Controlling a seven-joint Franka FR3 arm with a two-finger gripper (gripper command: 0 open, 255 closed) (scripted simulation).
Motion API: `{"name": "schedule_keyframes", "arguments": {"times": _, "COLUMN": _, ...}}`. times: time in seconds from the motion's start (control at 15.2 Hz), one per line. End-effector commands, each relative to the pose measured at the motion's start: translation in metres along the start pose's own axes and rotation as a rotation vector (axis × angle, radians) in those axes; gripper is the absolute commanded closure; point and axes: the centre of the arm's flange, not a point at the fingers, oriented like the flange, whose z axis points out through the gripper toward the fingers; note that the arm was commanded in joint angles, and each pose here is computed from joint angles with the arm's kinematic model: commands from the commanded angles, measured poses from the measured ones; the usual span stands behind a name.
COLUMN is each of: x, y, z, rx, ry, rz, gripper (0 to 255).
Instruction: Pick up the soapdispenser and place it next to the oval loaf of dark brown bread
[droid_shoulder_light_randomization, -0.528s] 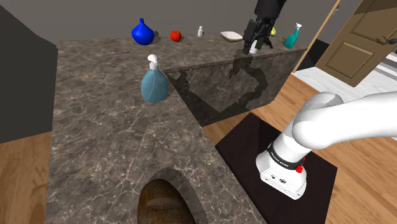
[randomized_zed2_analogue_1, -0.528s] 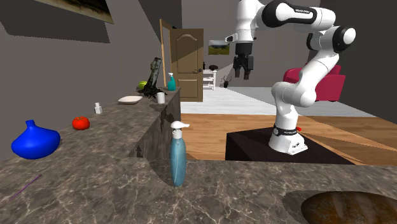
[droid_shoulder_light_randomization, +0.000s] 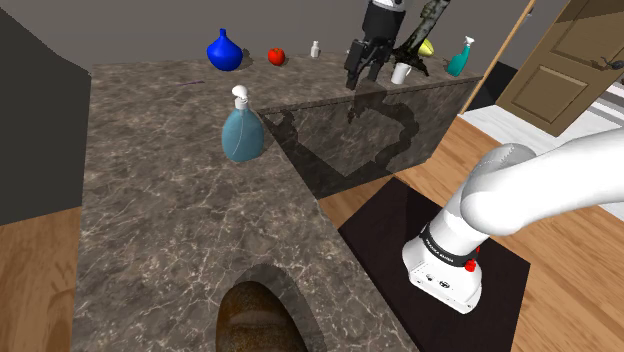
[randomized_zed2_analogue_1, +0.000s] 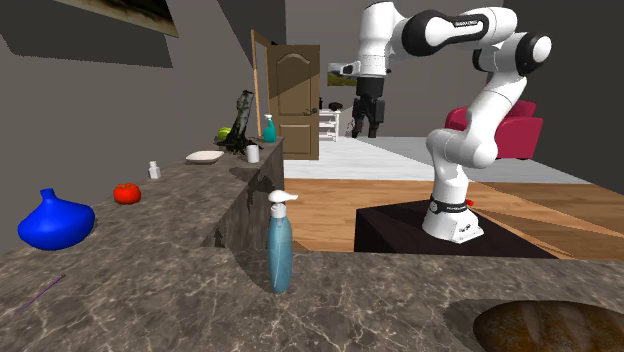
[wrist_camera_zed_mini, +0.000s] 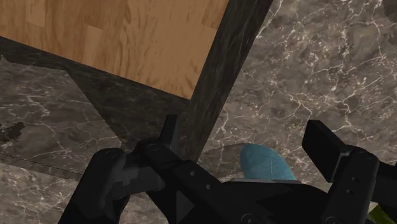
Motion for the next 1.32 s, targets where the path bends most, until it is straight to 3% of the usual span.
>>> {"name": "schedule_keyframes", "arguments": {"times": 0.0, "x": 0.018, "y": -0.012, "z": 0.012, "rx": -0.005, "ry": 0.021, "rz": -0.009, "gripper": 0}}
{"name": "schedule_keyframes", "arguments": {"times": 1.25, "x": 0.198, "y": -0.132, "z": 0.098, "rx": -0.056, "ry": 0.194, "rz": -0.093, "gripper": 0}}
